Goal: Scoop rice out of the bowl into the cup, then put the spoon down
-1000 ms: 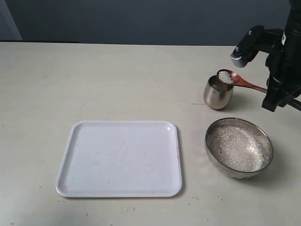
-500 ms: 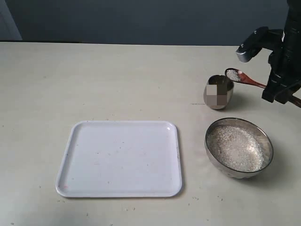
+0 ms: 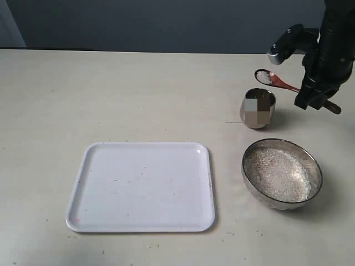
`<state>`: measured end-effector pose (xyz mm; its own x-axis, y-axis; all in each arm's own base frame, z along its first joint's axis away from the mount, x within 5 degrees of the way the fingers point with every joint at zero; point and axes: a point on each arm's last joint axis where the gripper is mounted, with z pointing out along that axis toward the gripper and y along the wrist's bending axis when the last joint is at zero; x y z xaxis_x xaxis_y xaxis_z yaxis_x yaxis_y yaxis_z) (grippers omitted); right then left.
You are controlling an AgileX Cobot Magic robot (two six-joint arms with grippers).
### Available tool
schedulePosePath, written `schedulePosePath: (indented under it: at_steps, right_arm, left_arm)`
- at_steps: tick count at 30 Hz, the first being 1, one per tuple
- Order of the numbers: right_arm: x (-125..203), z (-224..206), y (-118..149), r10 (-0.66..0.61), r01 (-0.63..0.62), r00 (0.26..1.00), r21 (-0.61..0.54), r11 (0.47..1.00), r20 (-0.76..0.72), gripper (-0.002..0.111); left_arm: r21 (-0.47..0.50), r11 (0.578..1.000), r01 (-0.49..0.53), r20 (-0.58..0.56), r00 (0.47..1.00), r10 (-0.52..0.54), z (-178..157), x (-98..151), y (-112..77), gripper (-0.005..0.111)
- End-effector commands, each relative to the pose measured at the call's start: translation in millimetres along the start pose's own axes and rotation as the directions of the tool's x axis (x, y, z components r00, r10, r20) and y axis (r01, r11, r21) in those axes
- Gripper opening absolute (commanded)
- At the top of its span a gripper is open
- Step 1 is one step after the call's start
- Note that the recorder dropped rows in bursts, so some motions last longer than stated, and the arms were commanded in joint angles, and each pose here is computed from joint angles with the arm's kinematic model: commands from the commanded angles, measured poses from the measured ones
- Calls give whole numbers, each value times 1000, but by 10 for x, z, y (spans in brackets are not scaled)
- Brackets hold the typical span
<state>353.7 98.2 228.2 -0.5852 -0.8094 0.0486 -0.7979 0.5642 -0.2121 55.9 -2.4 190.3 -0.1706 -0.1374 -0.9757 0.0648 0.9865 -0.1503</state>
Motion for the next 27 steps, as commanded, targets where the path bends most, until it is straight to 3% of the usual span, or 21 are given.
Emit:
schedulePosePath:
  at_steps: [1,27]
  right_arm:
    - [-17,0,-40,7,-7,1000,2,1000,7,-1]
    - [9,56,-83,6,-4,999,42,999,-50,-1]
  left_arm:
    - [11,1000,5,17,1000,-5,-6,-20,-9,1]
    - [11,1000,5,17,1000,-5,-6,-20,-9,1]
